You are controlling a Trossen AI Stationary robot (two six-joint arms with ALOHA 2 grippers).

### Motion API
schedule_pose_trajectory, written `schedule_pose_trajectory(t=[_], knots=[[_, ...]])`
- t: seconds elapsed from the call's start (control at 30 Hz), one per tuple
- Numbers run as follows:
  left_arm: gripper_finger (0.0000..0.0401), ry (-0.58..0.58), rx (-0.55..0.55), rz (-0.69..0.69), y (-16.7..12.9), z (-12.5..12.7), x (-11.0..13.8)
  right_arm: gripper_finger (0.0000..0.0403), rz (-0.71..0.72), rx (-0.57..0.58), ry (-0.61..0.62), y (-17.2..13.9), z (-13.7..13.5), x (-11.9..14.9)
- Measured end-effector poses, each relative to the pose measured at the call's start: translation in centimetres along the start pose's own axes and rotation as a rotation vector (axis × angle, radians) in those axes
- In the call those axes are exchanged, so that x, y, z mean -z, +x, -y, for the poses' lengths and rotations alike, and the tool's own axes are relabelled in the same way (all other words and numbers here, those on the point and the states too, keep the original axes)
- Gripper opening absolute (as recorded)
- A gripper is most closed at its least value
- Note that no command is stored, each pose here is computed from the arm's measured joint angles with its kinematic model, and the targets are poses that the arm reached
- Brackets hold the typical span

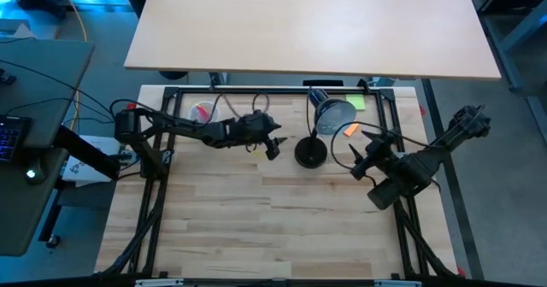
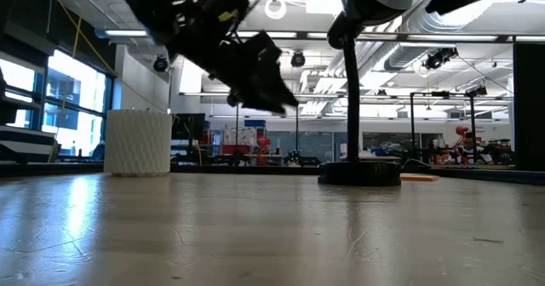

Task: Screw lightbulb
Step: Insert the light bulb into the desk lamp

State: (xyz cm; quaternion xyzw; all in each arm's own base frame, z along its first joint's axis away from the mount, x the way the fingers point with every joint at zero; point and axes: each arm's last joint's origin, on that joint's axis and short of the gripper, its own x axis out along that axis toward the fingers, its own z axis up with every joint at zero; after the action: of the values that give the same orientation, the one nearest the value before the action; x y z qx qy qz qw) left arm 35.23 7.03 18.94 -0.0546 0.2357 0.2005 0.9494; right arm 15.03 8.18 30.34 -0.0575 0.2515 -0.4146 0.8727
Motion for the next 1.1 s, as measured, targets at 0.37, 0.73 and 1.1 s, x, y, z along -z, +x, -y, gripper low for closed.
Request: schedule_pose_trajectory(t=[0.37,0.73,1.1], knots=[[0.024,-0.088,0.375,0.486,0.0,-2.3,-0.1,0.0259,0.112,-0.248,0.43,0.0,-1.0,2.9],[0.0229,-0.114,0.441,0.532,4.0,-5.9,-2.9,0.0259,0.247,-0.349,0.377,-2.2,-0.9,-5.5],[0.0229,-0.152,0.414,0.566,5.0,-8.1,-4.5,0.0259,0.246,-0.243,-0.021,0.2,0.1,-7.3]])
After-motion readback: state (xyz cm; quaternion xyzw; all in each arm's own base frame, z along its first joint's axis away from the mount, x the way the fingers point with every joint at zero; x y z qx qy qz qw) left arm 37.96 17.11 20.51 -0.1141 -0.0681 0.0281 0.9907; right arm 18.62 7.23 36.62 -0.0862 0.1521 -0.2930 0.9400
